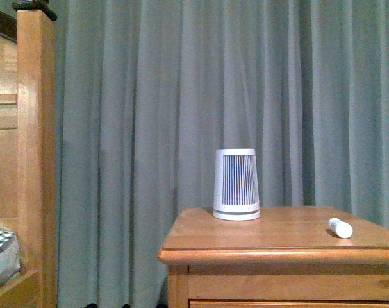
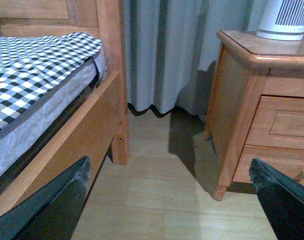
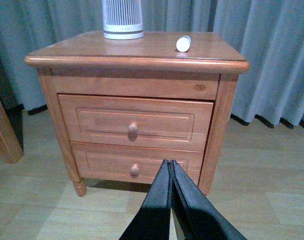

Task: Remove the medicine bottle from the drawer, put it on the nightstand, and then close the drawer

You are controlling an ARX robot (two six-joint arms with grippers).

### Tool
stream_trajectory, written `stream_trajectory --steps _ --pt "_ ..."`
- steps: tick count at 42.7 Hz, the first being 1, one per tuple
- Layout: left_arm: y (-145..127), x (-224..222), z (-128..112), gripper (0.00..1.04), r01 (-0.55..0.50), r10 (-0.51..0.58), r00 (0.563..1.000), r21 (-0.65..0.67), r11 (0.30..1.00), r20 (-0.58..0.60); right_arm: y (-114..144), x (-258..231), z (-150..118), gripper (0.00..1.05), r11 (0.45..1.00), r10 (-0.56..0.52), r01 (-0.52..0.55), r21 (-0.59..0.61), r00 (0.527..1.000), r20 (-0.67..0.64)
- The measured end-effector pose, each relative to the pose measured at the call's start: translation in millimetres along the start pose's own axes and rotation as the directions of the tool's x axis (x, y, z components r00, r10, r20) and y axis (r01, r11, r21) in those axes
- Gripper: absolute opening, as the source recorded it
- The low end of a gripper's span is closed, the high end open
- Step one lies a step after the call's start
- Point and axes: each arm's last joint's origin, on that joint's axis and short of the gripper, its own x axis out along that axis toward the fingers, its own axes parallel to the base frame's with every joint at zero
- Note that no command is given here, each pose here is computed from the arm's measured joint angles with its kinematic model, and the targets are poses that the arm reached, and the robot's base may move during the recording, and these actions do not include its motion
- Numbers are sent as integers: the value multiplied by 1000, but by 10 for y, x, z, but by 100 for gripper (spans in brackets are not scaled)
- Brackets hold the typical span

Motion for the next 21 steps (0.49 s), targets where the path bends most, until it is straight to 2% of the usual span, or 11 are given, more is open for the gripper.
stream_trajectory --steps 8,21 --pt "0 0 0 98 -1 1 1000 0 1000 0 -1 -3 -94 3 1000 0 0 0 1000 5" --pt "0 0 0 98 0 0 1000 0 1000 0 -1 -6 -89 3 1000 1 -1 0 1000 11"
